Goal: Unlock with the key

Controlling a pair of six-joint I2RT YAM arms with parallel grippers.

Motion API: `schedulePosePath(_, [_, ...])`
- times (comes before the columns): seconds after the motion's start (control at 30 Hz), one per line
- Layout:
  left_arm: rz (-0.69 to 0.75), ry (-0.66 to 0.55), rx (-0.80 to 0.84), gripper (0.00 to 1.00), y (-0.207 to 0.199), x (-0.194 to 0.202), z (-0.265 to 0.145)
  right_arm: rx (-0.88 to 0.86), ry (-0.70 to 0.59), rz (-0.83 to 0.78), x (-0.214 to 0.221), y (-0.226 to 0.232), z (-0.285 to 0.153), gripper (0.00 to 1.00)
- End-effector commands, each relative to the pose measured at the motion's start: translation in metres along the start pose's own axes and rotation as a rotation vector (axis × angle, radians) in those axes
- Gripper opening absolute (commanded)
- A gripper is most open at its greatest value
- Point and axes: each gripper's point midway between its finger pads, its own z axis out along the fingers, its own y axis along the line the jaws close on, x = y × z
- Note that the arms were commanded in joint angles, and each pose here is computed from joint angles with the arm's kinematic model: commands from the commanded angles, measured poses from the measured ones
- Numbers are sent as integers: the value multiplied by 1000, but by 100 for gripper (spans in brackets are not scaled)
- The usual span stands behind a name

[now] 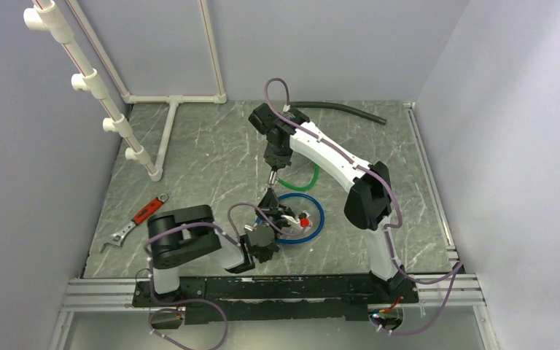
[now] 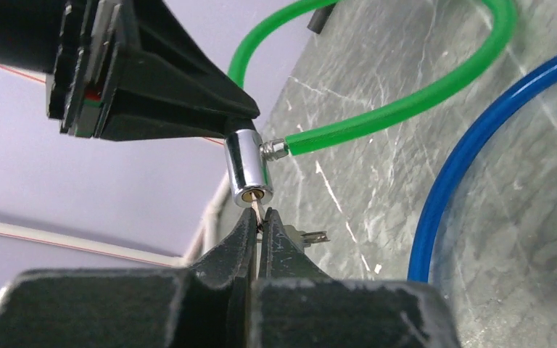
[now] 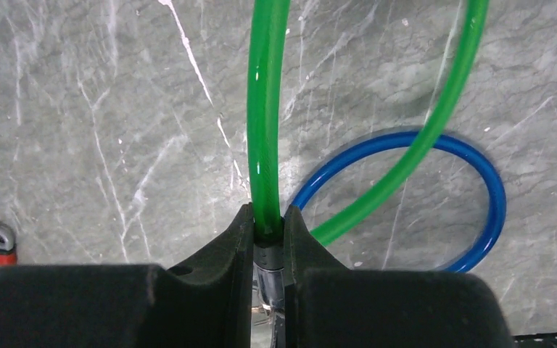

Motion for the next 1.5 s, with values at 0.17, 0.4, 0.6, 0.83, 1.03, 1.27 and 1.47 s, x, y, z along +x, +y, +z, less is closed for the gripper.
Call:
schedulePosePath(0.17, [58, -34, -43, 0, 14, -26, -4, -100, -34, -5, -6, 17, -20, 0])
schedulePosePath(0.4, [-153, -6, 108, 61, 32, -34, -19, -120, -17, 4, -5, 18, -14, 0])
schedulePosePath(0.6, [-243, 54, 128, 79, 44, -27, -28, -131, -8, 6, -4, 21, -12, 0])
schedulePosePath(0.83, [-578, 83, 361, 96, 53, -42, -50, -131, -7, 13, -7, 19, -7, 0])
schedulePosePath(1.03, [-1002, 35, 369, 99, 103, -44, -63, -144, -11, -1, -8, 20, -7, 0])
schedulePosePath(1.27, [-1395, 216, 451, 97, 99, 1, -38, -166, -23, -11, -7, 19, -8, 0])
schedulePosePath(1.47, [-1566, 153, 641, 89, 85, -1, -19, -205, -3, -28, -1, 20, -12, 0])
